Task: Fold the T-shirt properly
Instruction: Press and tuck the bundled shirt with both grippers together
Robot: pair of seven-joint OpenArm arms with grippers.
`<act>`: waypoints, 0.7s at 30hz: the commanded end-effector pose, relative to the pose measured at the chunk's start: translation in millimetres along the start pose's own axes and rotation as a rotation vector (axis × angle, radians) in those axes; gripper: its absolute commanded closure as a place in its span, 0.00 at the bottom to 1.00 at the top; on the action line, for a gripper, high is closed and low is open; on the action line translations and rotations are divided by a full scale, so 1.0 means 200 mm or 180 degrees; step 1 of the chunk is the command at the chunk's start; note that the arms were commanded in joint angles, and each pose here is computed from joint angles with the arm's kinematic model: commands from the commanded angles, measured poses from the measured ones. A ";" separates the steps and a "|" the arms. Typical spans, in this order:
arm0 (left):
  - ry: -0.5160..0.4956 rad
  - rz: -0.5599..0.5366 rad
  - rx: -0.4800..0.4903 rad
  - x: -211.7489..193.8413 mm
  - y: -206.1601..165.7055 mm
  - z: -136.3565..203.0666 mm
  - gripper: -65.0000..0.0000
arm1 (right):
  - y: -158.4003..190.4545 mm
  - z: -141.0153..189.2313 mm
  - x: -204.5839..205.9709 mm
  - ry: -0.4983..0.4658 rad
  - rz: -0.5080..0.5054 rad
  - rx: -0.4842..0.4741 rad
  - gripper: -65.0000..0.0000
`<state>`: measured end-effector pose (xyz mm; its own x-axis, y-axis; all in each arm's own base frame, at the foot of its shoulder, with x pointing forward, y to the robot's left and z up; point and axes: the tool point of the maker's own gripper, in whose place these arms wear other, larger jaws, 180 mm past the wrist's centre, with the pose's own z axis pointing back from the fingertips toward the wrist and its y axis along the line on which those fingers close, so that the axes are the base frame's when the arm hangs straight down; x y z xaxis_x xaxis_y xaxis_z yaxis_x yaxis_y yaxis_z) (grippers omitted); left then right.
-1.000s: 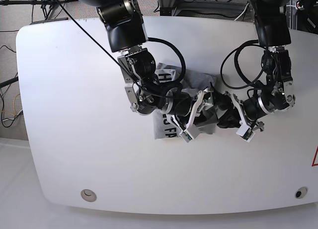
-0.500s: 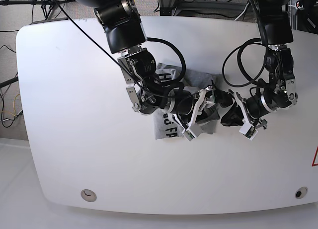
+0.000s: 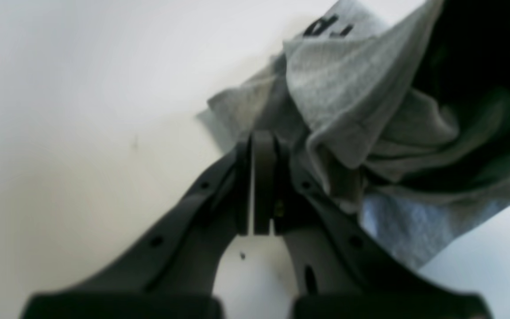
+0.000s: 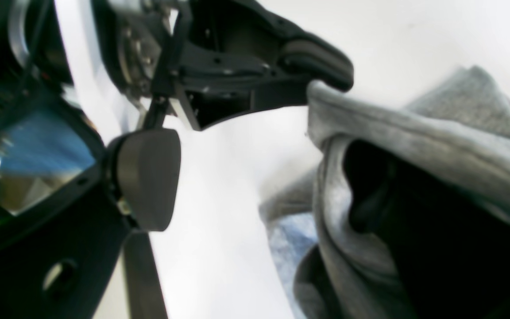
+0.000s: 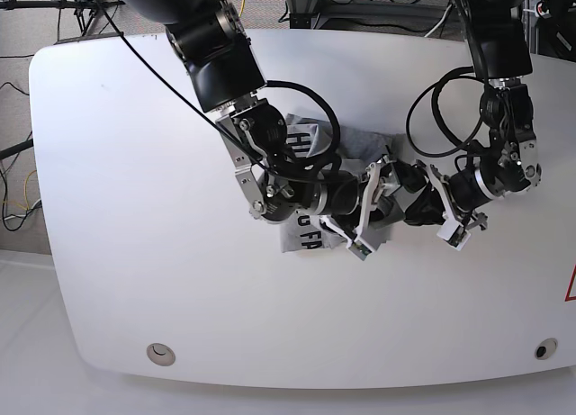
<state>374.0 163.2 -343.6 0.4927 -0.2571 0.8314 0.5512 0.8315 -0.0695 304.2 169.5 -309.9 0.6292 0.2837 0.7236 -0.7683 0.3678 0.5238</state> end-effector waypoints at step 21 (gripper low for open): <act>-0.0148 0.0355 0.0548 -0.08 0.21 0.16 1.00 | 0.30 -0.13 -0.12 0.0613 0.0249 0.0463 0.16</act>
<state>343.3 191.2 -368.1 0.5623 -0.1794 0.8072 0.4619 0.8779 -0.1266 281.7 190.4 -323.6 0.6140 0.4105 0.6742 -0.7876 0.3746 0.4892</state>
